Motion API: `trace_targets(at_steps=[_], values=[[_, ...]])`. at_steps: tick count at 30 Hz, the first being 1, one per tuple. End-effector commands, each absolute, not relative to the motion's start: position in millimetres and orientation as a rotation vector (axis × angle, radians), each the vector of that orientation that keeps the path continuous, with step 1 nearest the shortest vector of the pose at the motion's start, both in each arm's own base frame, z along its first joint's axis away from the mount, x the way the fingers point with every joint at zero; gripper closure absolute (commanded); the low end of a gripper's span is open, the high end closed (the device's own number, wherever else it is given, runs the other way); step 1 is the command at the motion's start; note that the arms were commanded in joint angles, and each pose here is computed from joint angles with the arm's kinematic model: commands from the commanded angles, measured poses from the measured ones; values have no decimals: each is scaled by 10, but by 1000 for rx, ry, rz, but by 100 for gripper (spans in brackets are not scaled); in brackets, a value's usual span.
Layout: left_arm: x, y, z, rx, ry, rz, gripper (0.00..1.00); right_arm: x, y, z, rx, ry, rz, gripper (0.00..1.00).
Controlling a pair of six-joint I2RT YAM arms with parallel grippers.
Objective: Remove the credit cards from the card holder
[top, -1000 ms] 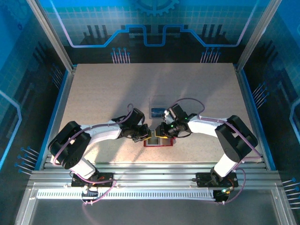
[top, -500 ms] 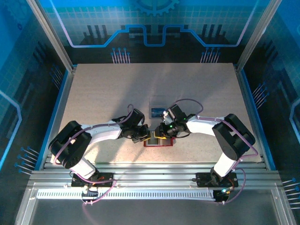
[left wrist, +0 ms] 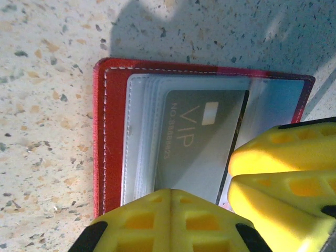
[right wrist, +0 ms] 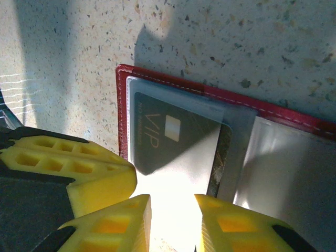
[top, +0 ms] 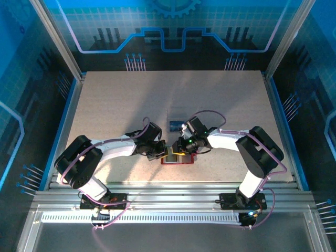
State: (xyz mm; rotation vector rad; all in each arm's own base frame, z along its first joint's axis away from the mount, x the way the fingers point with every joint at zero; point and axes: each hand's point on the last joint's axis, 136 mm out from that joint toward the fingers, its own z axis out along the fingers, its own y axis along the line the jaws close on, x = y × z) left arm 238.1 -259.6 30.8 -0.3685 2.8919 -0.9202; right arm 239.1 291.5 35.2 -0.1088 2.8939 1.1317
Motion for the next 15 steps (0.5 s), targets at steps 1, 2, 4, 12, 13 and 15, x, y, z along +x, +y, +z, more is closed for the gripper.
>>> trace_targets(at_steps=[1, 2, 4, 12, 13, 15], values=[[2323, -2539, 230, -357, 2925, -864, 96, 2370, 2926, 317, -139, 2919, 1091, 72], [2320, -2539, 232, -356, 2926, -864, 96, 2368, 2915, 310, -139, 2923, 1080, 72], [2325, -2541, 235, -357, 2924, -865, 96, 2360, 2897, 291, -137, 2930, 1067, 71], [2316, -2528, 229, -359, 2926, -861, 96, 2350, 2875, 276, -139, 2938, 1040, 68], [2313, -2531, 233, -357, 2926, -861, 96, 2348, 2874, 274, -140, 2940, 1039, 68], [2320, -2531, 240, -356, 2925, -859, 96, 2351, 2863, 274, -139, 2940, 1028, 67]])
